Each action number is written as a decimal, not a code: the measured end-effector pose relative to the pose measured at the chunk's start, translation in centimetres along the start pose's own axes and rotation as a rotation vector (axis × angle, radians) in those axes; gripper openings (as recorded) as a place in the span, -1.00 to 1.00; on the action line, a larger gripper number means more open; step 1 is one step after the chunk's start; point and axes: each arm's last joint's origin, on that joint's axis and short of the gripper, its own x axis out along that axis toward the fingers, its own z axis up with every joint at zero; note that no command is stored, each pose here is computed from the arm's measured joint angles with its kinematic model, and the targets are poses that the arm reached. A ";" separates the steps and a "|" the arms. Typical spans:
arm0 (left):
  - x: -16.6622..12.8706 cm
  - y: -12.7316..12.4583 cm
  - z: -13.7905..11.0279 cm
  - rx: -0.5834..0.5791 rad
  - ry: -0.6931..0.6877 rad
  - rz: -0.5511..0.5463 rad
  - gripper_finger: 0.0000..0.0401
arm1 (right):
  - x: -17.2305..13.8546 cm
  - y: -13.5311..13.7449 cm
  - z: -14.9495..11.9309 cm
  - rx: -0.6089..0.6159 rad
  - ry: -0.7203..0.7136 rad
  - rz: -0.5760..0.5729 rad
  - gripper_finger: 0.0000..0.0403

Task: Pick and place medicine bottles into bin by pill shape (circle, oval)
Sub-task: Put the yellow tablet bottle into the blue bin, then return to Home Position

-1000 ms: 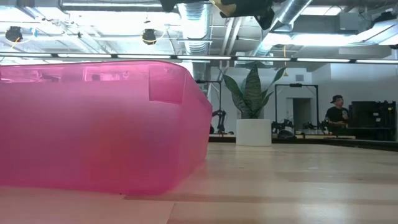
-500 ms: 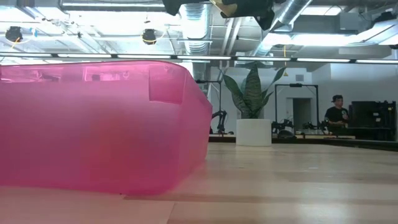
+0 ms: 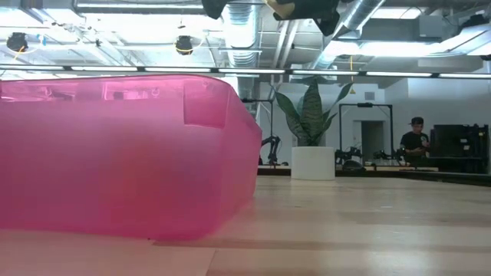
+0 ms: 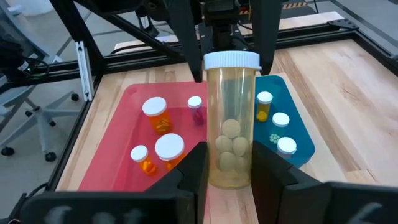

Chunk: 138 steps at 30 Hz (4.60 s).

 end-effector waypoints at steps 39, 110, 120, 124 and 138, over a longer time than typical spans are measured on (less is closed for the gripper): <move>-3.7 1.4 -1.7 -0.064 0.263 0.119 -0.44 | -0.4 0.3 -2.2 0.052 0.213 -0.023 0.18; -1.2 1.3 -16.0 0.002 0.709 0.218 -0.30 | -1.2 1.9 -3.7 0.082 0.321 -0.014 0.11; -1.1 1.4 -14.5 0.014 0.686 0.238 0.00 | -1.3 1.8 -3.9 0.070 0.337 -0.019 0.11; -1.4 1.4 -14.0 0.013 0.722 0.241 0.06 | -1.3 1.8 -3.9 0.070 0.337 -0.019 0.11; -5.1 1.6 -0.9 -0.059 0.548 0.225 0.09 | -7.3 0.8 2.4 0.067 0.054 0.071 0.11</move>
